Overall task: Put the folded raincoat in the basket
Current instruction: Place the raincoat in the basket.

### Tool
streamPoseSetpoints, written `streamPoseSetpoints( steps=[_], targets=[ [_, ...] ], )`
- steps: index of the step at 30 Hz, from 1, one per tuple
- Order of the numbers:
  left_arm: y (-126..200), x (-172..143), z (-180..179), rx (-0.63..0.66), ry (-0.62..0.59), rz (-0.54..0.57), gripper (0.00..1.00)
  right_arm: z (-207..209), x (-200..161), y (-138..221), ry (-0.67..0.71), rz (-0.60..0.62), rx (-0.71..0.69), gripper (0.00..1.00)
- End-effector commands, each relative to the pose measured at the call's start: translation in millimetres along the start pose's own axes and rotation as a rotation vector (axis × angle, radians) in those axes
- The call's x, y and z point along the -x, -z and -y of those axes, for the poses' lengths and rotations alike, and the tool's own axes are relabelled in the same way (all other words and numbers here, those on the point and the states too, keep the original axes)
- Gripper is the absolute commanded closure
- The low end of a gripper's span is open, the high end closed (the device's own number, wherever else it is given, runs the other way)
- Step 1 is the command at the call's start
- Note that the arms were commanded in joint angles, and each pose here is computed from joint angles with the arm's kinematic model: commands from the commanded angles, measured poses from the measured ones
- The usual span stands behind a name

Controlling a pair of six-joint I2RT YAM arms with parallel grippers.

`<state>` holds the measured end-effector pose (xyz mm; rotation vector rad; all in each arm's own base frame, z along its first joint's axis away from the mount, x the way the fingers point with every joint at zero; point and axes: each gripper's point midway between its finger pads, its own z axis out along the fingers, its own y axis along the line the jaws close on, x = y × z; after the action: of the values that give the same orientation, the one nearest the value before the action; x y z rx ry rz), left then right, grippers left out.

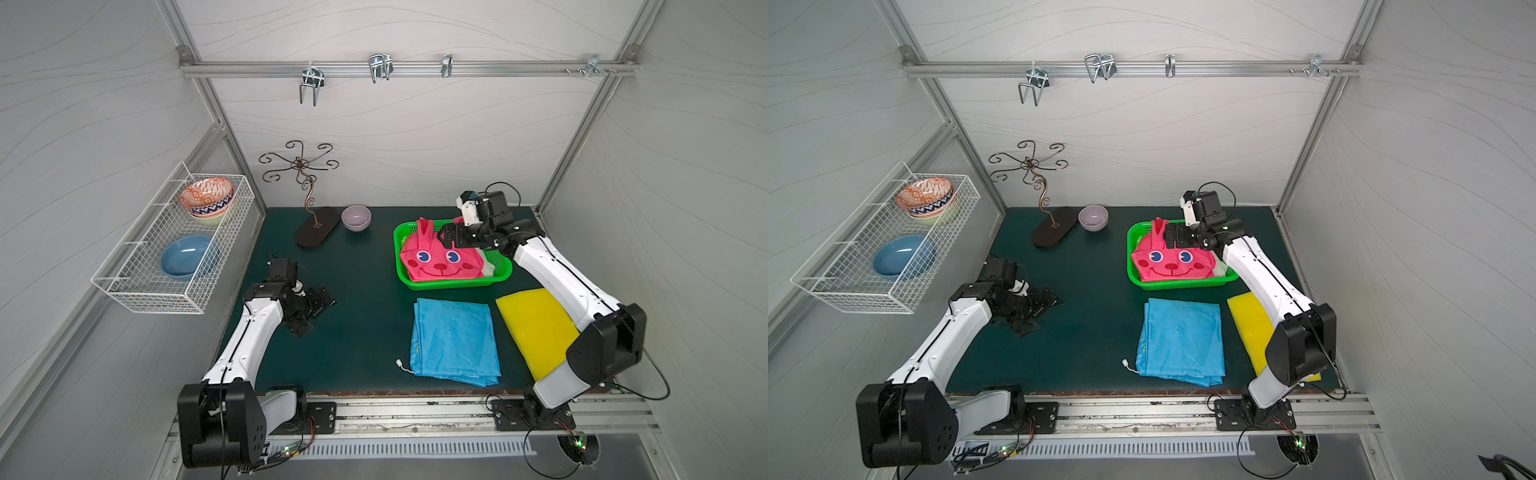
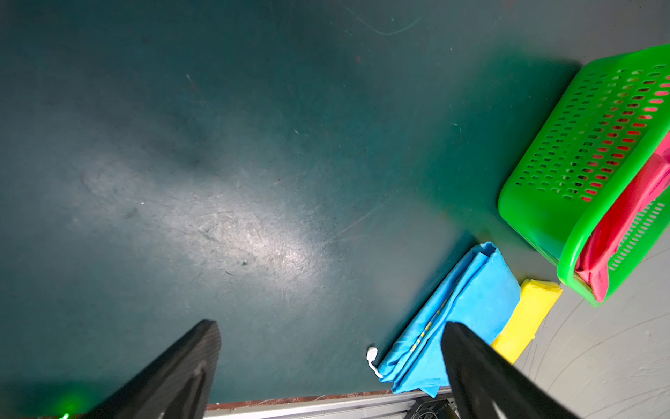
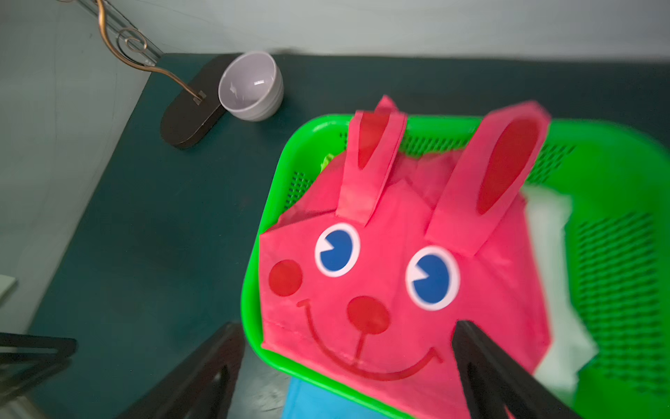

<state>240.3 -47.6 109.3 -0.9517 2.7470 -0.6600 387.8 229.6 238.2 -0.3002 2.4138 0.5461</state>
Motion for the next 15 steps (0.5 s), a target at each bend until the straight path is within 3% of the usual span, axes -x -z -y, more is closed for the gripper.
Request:
streamPoseSetpoints(
  steps=[1, 8, 15],
  targets=[
    [-0.9, 1.7, 3.5, -0.020, -0.014, 0.001, 0.00, -3.1, -48.2, -16.5, -0.192, -0.193, -0.025, 0.13],
    [-5.8, -0.6, 3.2, -0.019, -0.007, -0.029, 0.00, 32.2, -86.0, -47.6, -0.086, -0.362, -0.218, 0.24],
    [-6.7, -0.9, 2.6, -0.017, -0.004, -0.033, 0.00, 39.8, -97.8, -83.9, -0.062, -0.422, -0.258, 0.27]
  ],
)
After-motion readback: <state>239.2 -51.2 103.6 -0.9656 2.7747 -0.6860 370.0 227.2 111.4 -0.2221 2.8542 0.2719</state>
